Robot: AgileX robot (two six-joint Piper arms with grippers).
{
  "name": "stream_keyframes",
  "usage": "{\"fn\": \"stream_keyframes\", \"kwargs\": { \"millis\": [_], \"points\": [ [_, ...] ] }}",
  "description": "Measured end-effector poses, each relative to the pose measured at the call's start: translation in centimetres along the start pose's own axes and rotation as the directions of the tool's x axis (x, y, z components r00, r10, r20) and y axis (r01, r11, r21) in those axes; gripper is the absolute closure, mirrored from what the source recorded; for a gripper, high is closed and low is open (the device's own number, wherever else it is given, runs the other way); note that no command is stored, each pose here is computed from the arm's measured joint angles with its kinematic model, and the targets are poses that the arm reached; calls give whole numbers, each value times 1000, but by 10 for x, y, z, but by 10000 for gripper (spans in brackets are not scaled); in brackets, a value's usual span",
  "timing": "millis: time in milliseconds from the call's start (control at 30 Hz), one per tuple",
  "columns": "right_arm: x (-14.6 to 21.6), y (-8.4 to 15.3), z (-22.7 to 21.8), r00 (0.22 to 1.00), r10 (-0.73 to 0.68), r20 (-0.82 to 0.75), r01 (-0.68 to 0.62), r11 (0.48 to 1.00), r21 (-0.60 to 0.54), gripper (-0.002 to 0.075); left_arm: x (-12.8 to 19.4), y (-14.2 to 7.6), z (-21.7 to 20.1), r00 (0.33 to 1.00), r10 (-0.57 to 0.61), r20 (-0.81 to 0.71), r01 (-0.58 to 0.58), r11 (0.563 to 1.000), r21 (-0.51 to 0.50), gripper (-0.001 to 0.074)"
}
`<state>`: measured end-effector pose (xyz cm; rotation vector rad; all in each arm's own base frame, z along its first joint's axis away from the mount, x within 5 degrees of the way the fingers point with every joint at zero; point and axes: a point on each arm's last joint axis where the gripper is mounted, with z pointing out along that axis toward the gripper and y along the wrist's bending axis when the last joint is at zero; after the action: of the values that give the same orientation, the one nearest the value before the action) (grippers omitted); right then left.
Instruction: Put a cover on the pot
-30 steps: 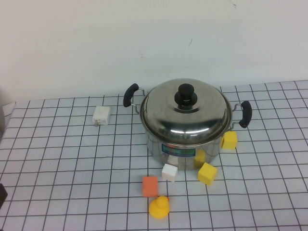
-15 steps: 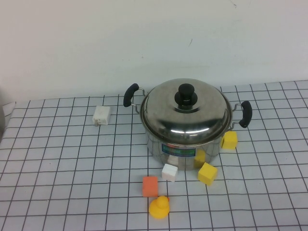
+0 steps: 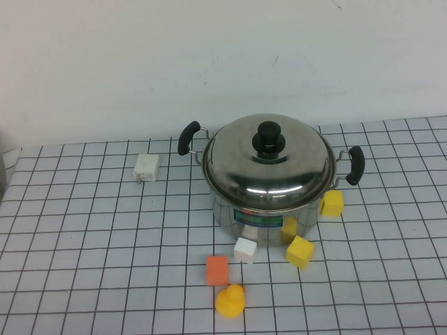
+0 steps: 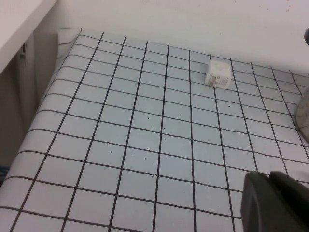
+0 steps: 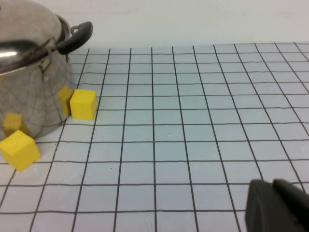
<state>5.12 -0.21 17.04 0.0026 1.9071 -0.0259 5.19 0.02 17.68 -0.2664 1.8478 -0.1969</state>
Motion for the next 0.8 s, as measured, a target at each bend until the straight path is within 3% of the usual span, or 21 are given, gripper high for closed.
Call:
{"fn": "stream_keyframes", "kwargs": {
  "millis": [333,567,800],
  "points": [
    [0,0,0,1000,0,0,0,1000,0,717,1,-2,0,999,-33,-3,33,999,19,735],
    [0,0,0,1000,0,0,0,1000,0,717,1,-2,0,996,94,-1,-94,995,26,735],
    [0,0,0,1000,0,0,0,1000,0,717,1,-3,0,993,114,-1,-114,993,30,735]
  ]
}}
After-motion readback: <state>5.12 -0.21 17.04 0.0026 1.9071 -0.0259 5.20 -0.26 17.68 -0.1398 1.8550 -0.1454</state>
